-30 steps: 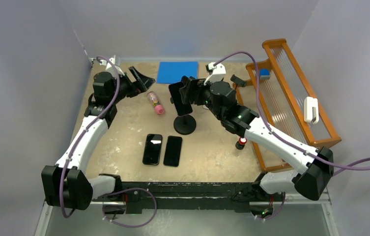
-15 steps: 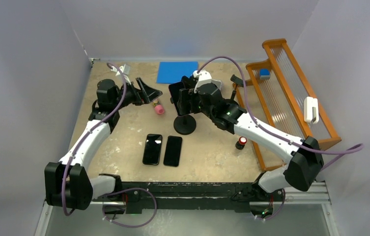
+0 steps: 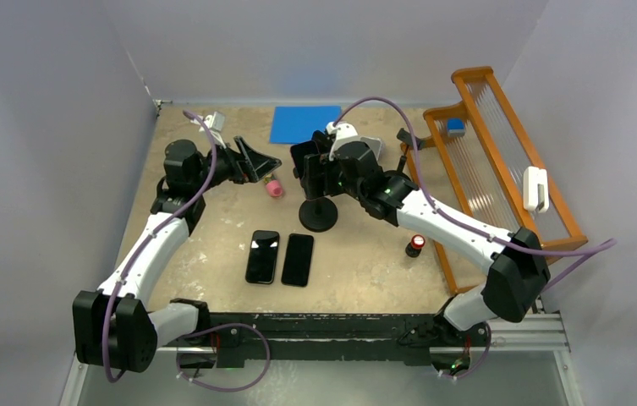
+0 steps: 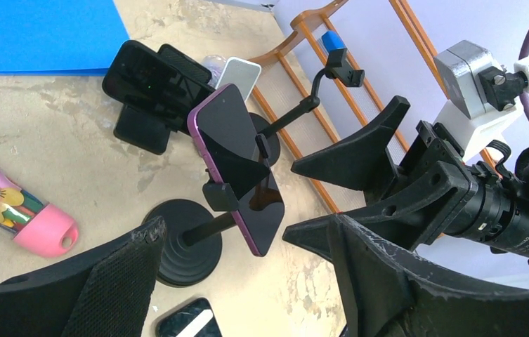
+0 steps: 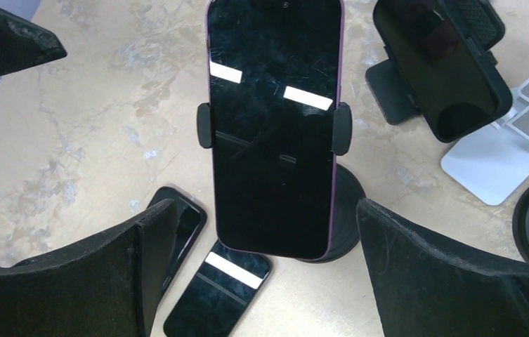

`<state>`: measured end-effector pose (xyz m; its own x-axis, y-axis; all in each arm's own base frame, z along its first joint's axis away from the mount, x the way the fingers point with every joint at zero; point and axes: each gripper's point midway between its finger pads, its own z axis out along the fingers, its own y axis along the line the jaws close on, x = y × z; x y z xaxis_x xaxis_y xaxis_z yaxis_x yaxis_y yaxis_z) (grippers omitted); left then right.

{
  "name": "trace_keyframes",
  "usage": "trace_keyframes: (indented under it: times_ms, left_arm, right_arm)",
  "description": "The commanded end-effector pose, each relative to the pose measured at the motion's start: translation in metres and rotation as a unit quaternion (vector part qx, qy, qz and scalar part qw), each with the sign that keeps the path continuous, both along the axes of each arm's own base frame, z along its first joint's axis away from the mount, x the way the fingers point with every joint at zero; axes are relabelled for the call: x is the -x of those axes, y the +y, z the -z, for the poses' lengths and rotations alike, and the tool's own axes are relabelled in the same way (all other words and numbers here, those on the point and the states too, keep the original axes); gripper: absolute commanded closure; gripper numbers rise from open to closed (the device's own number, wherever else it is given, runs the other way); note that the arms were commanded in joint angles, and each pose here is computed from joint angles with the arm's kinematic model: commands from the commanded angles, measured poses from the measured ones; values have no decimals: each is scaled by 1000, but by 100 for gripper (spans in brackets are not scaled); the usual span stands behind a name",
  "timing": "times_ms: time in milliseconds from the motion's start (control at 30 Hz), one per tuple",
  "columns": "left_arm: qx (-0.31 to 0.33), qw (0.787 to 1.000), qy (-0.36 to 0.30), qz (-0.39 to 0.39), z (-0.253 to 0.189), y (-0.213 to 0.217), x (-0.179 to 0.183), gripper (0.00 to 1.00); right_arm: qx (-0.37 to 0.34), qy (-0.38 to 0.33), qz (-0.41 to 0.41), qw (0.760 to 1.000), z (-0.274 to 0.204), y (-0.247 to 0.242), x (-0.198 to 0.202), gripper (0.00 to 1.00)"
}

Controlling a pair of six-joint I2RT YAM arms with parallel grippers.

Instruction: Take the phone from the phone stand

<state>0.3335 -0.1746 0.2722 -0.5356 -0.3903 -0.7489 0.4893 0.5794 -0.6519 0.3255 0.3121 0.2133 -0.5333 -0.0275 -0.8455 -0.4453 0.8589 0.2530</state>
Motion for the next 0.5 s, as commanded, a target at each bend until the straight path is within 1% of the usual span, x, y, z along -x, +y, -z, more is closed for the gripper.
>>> trace_keyframes:
  times_ms: [0, 467]
  left_arm:
    - [-2, 999, -41, 18, -13, -4, 4, 18]
    - [0, 999, -30, 44, -6, -13, 5, 19]
  right_arm:
    - [-23, -24, -24, 999, -27, 9, -2, 1]
    - [25, -35, 8, 999, -15, 1, -19, 1]
